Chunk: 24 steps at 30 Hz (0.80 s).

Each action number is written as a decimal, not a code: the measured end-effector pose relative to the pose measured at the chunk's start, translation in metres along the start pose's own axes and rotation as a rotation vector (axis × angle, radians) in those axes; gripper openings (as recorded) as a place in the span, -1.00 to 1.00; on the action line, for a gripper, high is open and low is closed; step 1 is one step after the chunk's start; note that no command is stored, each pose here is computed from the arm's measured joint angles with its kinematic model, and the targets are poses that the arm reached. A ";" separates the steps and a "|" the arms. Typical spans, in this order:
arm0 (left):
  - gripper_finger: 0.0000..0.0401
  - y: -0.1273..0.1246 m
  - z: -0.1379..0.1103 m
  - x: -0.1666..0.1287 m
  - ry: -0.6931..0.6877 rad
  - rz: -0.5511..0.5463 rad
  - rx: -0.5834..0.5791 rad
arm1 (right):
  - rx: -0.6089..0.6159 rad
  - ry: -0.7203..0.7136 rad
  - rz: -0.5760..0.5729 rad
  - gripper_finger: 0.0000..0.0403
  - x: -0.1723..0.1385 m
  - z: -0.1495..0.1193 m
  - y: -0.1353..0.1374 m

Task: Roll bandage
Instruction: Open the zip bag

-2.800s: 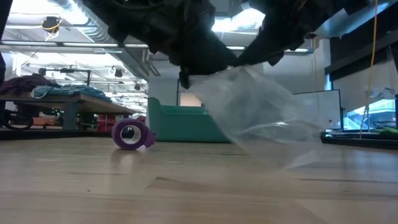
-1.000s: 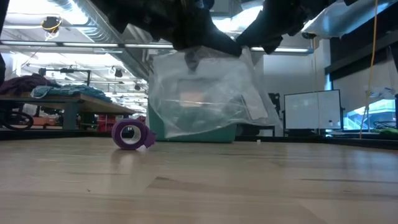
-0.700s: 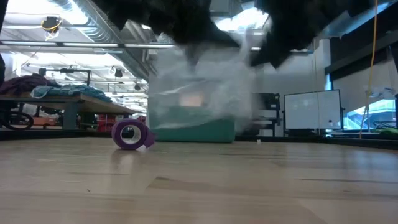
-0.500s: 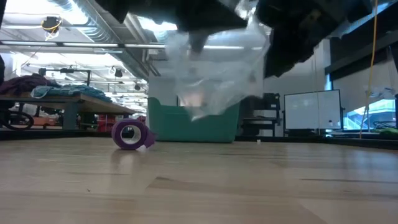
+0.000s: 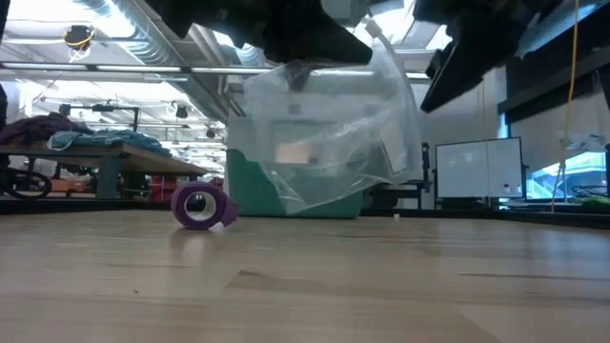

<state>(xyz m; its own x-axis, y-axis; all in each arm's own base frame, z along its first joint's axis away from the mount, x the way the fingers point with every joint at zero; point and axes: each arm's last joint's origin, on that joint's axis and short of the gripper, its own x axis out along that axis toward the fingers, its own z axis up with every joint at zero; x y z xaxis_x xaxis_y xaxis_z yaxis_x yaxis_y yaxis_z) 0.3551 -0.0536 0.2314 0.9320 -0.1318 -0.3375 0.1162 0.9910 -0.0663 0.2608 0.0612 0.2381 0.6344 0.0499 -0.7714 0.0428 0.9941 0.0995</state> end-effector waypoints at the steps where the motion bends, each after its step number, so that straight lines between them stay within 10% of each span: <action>1: -1.00 0.000 0.000 0.000 0.001 0.002 0.000 | -0.003 -0.014 0.002 -0.35 -0.005 0.001 0.000; 11: -1.00 0.000 0.000 0.000 -0.006 0.002 -0.005 | -0.155 -0.580 -0.036 -0.16 0.000 -0.013 0.009; 24: -1.00 0.000 0.000 0.000 -0.006 0.002 -0.005 | -0.146 -0.731 0.118 -0.16 -0.004 -0.005 0.015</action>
<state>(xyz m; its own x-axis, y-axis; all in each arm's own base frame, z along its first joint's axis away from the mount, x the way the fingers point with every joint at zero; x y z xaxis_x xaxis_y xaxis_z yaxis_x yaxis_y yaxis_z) 0.3554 -0.0533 0.2310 0.9344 -0.1296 -0.3319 0.1124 0.9912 -0.0705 0.2550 0.0759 0.2398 0.9812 0.1311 -0.1417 -0.1278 0.9913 0.0323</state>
